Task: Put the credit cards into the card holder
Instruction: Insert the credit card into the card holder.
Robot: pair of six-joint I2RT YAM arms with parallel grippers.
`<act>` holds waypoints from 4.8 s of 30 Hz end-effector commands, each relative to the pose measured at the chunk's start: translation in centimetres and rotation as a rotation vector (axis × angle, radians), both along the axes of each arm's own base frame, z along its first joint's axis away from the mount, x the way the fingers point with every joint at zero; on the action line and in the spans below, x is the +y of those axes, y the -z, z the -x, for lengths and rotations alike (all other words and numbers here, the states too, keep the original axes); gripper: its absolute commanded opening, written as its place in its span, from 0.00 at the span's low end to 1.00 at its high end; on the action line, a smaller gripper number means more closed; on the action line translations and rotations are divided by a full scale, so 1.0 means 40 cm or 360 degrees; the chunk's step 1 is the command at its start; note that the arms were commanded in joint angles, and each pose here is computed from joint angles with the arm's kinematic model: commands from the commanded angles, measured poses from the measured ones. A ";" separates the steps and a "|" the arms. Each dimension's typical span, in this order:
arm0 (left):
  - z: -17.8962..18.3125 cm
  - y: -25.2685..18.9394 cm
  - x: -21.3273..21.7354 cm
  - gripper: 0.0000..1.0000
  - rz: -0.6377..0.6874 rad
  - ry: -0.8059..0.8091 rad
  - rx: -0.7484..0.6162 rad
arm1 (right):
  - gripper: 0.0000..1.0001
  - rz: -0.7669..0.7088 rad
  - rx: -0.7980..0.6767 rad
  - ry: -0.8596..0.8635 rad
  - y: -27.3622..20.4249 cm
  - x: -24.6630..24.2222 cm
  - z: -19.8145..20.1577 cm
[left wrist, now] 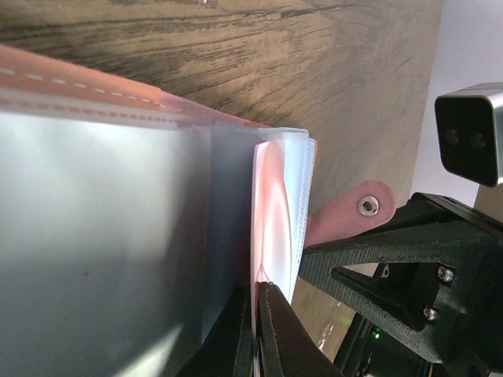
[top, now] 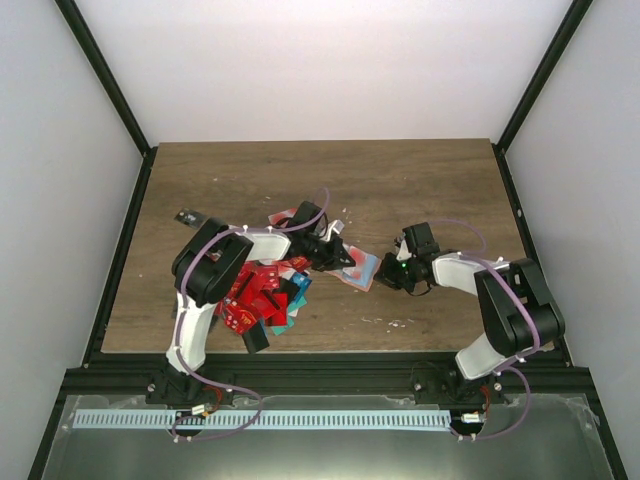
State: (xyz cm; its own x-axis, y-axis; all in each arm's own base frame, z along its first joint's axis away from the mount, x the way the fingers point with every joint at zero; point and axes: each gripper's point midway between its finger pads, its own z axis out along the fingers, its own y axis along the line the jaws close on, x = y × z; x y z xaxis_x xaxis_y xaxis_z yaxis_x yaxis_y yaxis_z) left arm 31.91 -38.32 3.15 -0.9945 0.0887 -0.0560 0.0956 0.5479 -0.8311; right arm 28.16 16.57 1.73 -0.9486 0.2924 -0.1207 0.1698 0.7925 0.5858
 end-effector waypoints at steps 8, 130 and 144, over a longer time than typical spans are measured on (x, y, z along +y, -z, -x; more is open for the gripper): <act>0.059 0.064 -0.025 0.04 -0.0057 0.0110 0.0046 | 0.05 0.0099 0.0150 0.0006 0.065 -0.017 0.033; 0.059 0.089 0.080 0.04 -0.0463 0.0291 0.0104 | 0.27 -0.0137 -0.0105 -0.0304 -0.054 0.081 -0.063; 0.060 0.087 0.078 0.04 -0.0453 0.0303 0.0101 | 0.34 -0.0187 -0.0114 -0.0318 -0.059 0.088 -0.049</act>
